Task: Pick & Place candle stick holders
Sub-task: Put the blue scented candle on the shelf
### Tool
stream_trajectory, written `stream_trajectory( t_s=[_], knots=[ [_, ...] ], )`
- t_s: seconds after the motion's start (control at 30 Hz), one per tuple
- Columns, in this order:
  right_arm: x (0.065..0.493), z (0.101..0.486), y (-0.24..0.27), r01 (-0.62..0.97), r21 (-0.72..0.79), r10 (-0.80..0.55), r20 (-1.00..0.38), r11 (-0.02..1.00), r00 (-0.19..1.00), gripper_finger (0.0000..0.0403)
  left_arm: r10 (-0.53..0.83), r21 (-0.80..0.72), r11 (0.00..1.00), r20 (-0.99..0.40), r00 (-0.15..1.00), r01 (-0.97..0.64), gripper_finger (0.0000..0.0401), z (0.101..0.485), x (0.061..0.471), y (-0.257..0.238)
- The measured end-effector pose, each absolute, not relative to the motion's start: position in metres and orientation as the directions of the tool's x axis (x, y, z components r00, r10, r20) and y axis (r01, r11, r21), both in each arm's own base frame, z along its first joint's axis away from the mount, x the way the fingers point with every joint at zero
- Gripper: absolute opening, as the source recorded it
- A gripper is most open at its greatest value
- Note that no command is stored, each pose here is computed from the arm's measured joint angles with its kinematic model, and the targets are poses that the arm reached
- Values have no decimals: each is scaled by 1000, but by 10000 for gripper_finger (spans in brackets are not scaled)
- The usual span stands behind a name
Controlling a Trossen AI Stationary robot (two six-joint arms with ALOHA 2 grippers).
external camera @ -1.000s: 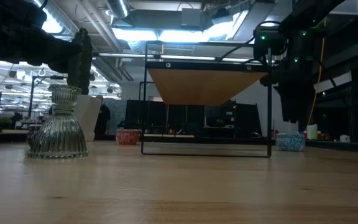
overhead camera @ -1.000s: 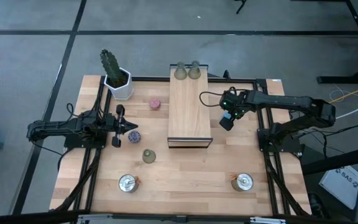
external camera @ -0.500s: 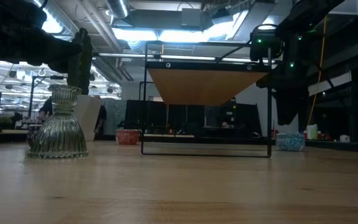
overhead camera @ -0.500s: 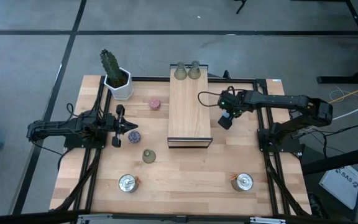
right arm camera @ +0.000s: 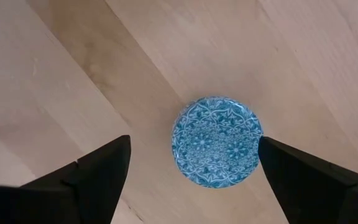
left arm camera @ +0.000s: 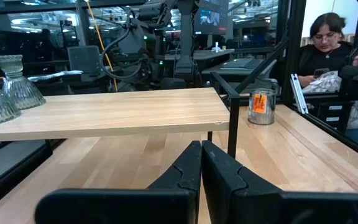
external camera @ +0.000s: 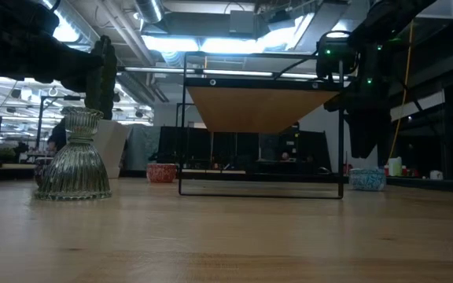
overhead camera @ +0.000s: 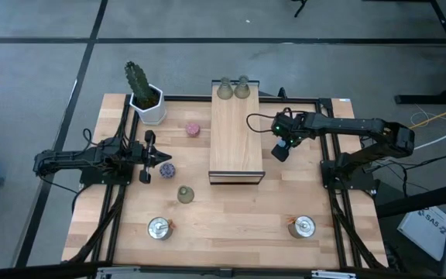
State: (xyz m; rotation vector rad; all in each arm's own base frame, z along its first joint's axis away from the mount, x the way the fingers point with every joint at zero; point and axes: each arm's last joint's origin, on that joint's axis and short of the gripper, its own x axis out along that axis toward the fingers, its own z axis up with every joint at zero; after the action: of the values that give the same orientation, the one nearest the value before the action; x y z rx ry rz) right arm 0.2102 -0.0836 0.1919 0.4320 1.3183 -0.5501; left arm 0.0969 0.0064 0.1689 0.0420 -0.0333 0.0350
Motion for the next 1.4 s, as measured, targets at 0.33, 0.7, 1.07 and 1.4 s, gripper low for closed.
stream_trajectory(
  t_s=[0.33,0.7,1.07,1.4],
  knots=[
    [211,192,-83,629,-3,-133,-978,777,160,356,34,41,999,34,999,-36,6,169,97,6],
    [211,192,-84,652,-12,-148,-977,758,155,393,34,41,999,34,999,-36,6,169,97,6],
    [212,193,-85,653,-32,-179,-971,757,161,395,34,41,999,34,999,-35,6,169,97,6],
    [207,180,-84,657,-62,-198,-971,751,134,395,34,41,999,33,999,-35,6,169,97,6]
  ],
)
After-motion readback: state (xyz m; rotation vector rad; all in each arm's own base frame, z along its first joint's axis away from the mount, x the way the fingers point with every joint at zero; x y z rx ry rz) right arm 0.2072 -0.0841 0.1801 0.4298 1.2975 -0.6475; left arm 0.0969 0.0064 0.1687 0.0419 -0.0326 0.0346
